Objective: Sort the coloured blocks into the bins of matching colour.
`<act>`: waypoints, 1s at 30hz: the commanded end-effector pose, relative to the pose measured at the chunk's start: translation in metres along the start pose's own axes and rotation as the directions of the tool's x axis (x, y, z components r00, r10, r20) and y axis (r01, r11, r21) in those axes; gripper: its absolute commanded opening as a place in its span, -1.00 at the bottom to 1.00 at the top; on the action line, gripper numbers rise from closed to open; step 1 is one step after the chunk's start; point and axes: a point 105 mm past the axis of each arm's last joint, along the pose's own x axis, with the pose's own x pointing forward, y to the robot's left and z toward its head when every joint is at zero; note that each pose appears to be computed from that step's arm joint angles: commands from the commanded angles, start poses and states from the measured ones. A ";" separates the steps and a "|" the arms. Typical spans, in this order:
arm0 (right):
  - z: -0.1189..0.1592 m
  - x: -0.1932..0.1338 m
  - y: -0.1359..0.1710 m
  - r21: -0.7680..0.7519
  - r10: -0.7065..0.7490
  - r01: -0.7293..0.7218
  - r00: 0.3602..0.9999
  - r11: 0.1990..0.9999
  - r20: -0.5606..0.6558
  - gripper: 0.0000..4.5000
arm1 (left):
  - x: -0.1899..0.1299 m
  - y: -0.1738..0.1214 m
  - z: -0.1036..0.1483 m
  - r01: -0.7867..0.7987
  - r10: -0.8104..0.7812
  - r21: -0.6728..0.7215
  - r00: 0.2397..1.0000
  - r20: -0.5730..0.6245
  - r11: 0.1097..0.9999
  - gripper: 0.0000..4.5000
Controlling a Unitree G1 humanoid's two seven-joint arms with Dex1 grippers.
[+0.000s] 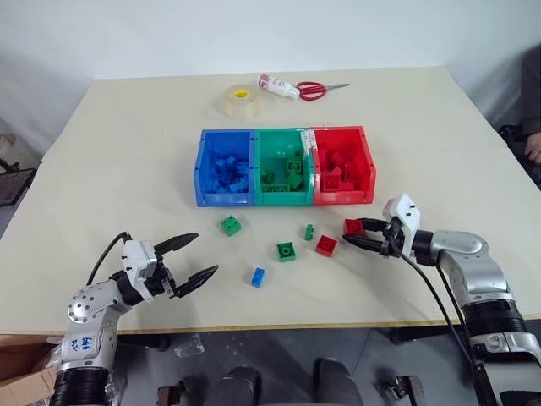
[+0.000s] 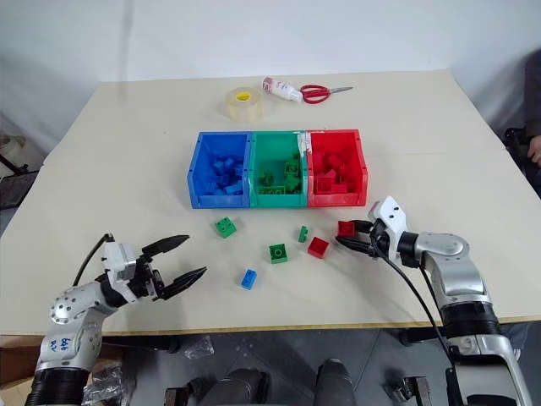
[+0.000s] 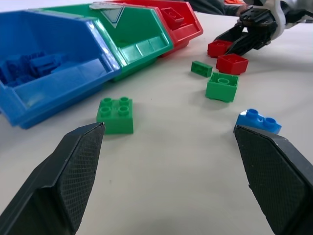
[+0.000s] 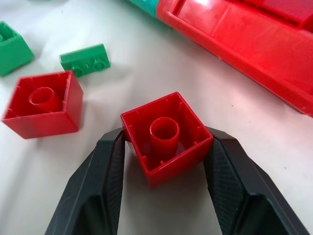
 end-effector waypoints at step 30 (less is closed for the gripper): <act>0.040 -0.052 0.041 -0.053 0.071 -0.066 0.993 0.996 0.094 0.99 | 0.028 0.005 -0.003 0.109 -0.108 -0.028 0.993 0.048 0.994 1.00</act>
